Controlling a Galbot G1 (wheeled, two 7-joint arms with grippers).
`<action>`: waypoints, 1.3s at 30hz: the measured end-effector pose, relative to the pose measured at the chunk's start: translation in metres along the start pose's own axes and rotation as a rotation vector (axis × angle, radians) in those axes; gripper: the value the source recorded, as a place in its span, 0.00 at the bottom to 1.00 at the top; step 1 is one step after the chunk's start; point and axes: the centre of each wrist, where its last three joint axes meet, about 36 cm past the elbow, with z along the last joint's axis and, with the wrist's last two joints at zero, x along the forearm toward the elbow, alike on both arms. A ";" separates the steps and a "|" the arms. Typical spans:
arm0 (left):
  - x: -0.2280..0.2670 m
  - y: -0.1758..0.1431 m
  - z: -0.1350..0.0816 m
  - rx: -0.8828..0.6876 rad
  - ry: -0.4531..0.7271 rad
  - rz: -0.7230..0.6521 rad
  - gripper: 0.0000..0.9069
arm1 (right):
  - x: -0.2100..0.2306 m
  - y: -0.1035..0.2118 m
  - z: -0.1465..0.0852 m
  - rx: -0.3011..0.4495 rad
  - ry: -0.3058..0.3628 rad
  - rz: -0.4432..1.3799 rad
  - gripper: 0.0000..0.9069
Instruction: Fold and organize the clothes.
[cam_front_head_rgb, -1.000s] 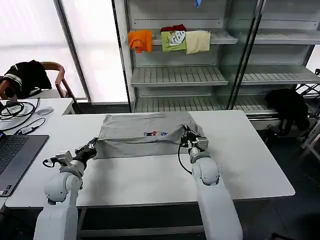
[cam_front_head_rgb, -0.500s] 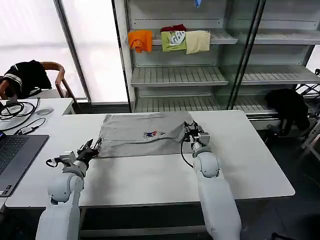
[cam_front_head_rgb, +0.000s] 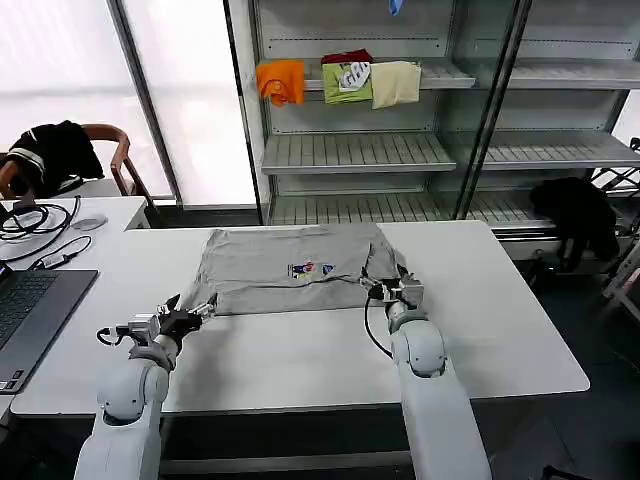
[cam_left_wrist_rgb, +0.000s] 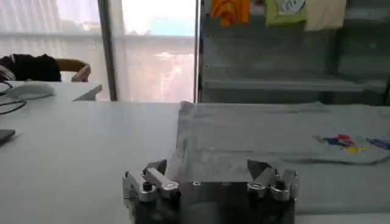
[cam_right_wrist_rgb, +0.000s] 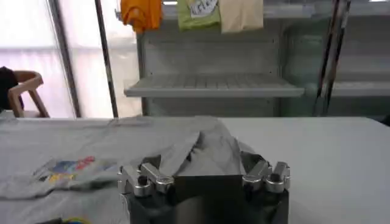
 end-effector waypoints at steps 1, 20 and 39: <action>0.001 0.000 0.002 -0.004 0.006 -0.004 1.00 | 0.002 -0.001 0.003 -0.001 0.008 0.002 1.00; 0.004 0.005 0.014 -0.017 0.056 -0.021 0.24 | 0.025 -0.027 0.021 0.018 0.066 0.051 0.00; 0.001 0.011 0.017 -0.004 0.066 -0.004 0.00 | 0.025 -0.026 0.023 0.016 0.075 0.021 0.00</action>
